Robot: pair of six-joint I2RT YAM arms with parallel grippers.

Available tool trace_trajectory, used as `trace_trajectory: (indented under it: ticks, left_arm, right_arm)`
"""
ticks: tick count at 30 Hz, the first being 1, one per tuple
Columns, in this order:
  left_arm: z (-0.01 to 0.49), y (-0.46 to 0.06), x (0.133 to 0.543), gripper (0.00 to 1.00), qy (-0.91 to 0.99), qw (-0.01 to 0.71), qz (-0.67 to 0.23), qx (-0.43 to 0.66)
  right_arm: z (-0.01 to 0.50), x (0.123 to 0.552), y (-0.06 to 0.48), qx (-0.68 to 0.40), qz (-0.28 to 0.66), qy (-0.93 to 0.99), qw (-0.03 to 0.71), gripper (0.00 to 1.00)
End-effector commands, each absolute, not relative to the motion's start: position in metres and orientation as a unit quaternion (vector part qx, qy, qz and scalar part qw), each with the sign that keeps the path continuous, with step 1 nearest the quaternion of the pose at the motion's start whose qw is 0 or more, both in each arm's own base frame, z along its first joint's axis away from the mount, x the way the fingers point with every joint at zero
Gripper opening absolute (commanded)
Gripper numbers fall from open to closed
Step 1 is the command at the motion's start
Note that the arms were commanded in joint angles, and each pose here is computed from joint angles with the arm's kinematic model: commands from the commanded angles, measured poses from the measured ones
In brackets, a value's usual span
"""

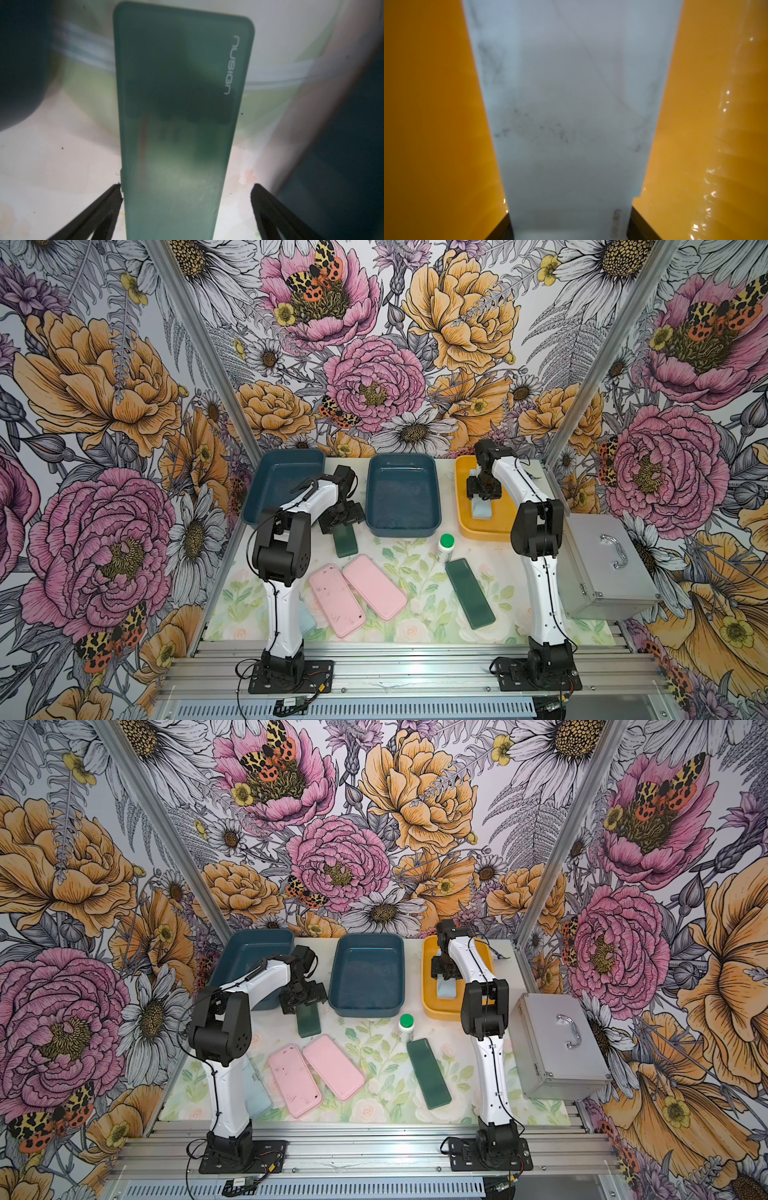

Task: Place the pencil cases by color into the storage box
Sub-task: Place the pencil case at the storage box.

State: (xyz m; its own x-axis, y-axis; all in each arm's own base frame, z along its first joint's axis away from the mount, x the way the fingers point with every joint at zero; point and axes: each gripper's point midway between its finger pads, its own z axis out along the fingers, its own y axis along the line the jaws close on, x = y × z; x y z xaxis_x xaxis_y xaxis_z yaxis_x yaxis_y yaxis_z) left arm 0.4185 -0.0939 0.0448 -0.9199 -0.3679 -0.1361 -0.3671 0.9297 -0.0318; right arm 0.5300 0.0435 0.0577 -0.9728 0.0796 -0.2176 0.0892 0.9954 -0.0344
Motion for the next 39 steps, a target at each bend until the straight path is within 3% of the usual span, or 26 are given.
trace_trajectory:
  ticks: [1,17,18,21,22,23,26,39]
  left_arm:
    - [0.047,-0.093,0.427,0.99,0.977,0.082,0.005,-0.197]
    - [0.043,-0.096,0.430,0.99,0.978,0.076,-0.004,-0.194]
    - [0.044,-0.095,0.431,0.99,0.978,0.077,-0.004,-0.195]
    - [0.044,-0.093,0.431,0.99,0.977,0.076,-0.004,-0.197]
    - [0.044,-0.092,0.431,0.99,0.978,0.077,-0.004,-0.196]
    - [0.045,-0.092,0.431,0.99,0.978,0.077,-0.005,-0.196]
    - [0.045,-0.089,0.430,0.99,0.977,0.076,-0.004,-0.197]
    - [0.040,-0.087,0.432,0.99,0.979,0.068,-0.012,-0.193]
  right_arm:
    - [0.087,0.530,0.046,0.047,-0.022,0.989,0.136,0.53]
    - [0.091,0.525,0.053,0.040,-0.021,0.990,0.136,0.53]
    - [0.090,0.520,0.092,0.050,0.098,0.987,0.113,0.61]
    - [0.088,0.519,0.100,0.064,0.130,0.984,0.103,0.16]
    - [0.087,0.520,0.101,0.064,0.128,0.984,0.104,0.17]
    - [0.086,0.520,0.100,0.066,0.127,0.984,0.102,0.31]
    - [0.086,0.518,0.099,0.062,0.112,0.986,0.105,0.96]
    - [0.091,0.515,0.076,0.084,0.058,0.988,0.116,0.99]
